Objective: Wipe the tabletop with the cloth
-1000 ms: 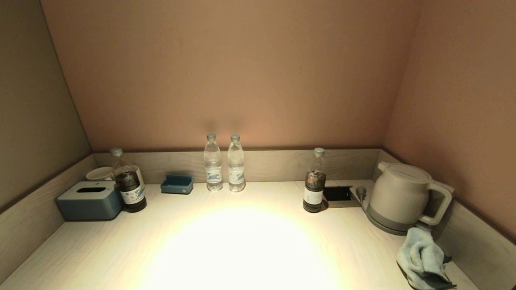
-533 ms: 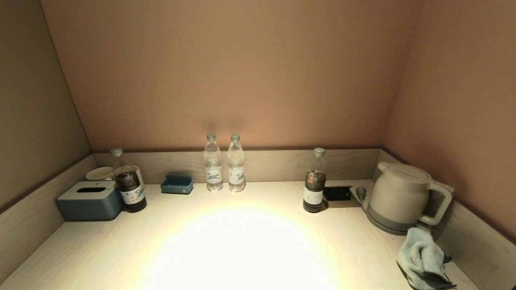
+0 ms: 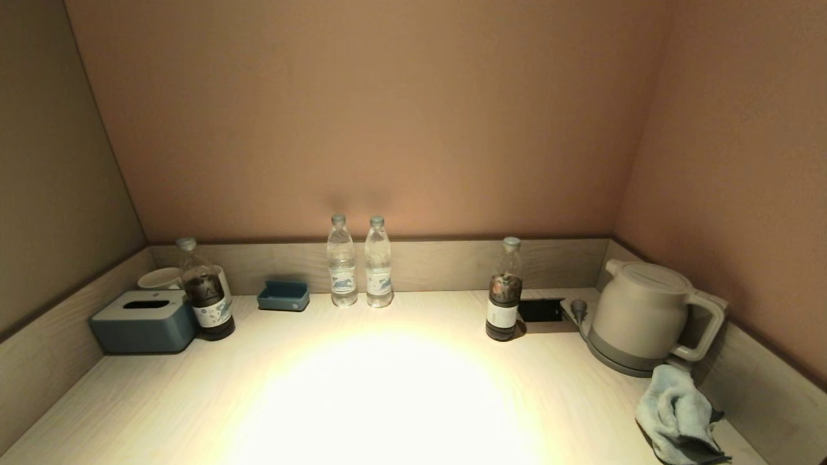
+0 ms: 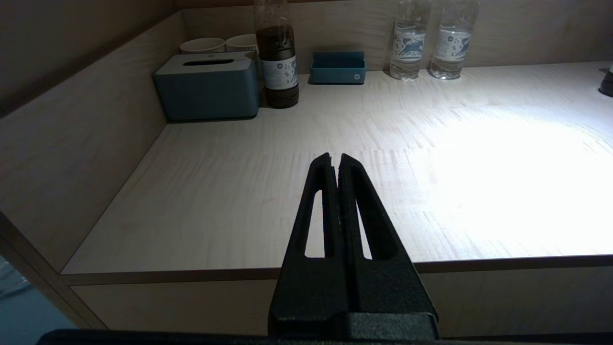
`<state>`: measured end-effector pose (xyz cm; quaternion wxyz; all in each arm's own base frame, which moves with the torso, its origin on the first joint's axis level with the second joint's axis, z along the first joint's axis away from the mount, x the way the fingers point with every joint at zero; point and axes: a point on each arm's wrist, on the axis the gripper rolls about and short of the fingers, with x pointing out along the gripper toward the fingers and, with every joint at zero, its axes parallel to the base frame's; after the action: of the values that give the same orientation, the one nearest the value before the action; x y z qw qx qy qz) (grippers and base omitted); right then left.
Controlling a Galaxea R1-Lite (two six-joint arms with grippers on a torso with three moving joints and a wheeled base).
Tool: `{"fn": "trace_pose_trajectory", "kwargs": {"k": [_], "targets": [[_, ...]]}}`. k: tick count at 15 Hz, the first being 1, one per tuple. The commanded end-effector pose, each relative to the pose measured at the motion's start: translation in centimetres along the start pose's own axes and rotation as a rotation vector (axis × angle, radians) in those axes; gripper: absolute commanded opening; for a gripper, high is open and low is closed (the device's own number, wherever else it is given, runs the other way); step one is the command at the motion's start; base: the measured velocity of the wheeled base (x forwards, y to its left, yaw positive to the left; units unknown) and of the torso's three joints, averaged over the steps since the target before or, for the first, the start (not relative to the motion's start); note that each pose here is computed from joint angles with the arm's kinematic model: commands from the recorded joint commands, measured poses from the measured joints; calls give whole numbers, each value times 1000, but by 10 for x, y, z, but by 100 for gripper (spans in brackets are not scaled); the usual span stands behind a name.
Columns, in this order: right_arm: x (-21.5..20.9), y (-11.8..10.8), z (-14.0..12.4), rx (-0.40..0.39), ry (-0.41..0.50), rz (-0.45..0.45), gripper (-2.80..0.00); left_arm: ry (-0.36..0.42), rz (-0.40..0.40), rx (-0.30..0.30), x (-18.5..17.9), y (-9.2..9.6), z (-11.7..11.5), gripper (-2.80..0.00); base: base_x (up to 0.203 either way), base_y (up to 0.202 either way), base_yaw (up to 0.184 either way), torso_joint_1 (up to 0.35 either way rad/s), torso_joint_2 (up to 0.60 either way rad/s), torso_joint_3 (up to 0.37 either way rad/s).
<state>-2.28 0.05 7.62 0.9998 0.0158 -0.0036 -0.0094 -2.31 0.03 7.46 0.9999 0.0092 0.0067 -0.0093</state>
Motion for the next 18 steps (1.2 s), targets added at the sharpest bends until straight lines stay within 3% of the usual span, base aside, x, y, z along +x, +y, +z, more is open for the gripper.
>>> {"fn": "trace_pose_trajectory", "kwargs": {"k": [1,18], "targets": [[0,0,0,1,-1,1,-280,0,0,0,0,0,0,-280,0,0,0,0,0,0],[0,0,0,-7,-1,1,-280,0,1,0,0,0,0,-280,0,0,0,0,0,0]]}}
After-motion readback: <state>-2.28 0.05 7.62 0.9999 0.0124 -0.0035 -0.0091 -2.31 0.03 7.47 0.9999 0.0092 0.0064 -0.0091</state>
